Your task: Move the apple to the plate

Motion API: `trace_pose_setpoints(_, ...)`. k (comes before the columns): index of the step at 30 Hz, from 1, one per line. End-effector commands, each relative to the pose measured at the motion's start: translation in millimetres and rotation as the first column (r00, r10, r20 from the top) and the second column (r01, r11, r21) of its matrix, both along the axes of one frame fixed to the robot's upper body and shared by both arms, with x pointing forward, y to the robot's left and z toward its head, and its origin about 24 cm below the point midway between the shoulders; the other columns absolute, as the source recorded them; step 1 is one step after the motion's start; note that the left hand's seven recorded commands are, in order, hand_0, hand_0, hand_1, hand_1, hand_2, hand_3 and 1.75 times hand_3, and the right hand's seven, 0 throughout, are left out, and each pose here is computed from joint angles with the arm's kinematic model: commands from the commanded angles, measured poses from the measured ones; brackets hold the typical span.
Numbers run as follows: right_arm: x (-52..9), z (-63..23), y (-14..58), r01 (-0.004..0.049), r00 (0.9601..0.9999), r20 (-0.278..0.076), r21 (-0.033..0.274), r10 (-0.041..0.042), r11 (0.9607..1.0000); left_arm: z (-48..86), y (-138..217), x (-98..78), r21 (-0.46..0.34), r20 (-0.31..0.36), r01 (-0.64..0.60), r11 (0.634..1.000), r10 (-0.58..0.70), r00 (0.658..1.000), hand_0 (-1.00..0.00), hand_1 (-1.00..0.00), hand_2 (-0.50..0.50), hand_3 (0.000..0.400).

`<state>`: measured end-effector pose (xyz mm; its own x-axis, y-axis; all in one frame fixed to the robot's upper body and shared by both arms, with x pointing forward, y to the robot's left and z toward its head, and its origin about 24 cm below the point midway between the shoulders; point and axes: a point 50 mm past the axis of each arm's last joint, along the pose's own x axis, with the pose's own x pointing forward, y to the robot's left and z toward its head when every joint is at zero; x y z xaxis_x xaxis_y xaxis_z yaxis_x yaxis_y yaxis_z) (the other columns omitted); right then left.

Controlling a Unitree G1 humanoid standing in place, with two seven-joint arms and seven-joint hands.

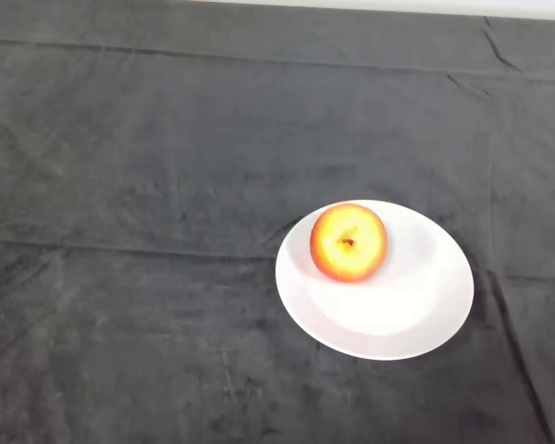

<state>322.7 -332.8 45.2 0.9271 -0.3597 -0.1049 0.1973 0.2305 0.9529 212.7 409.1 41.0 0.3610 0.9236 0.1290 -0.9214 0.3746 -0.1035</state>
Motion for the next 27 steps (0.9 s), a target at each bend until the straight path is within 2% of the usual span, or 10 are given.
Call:
trace_pose_setpoints(1,-2.9,5.1,-9.4,0.0282,0.9995,0.013,-0.01,-0.0281,0.9996,8.9,-1.0,8.5,-0.017,0.067,0.008,1.0,-0.007,0.998,0.0,0.0,0.0,0.0)
trace_pose_setpoints(12,-2.9,5.1,-9.4,0.0282,0.9995,0.013,-0.01,-0.028,0.9996,8.7,0.3,8.4,-0.043,0.1,0.034,0.998,-0.03,0.995,0.0,0.0,0.0,0.0)
trace_pose_setpoints(27,-2.9,5.1,-9.4,0.0281,0.9995,0.013,-0.01,-0.028,0.9996,8.1,0.4,9.1,-0.051,0.113,0.066,0.997,-0.059,0.992,0.0,0.0,0.0,0.0)
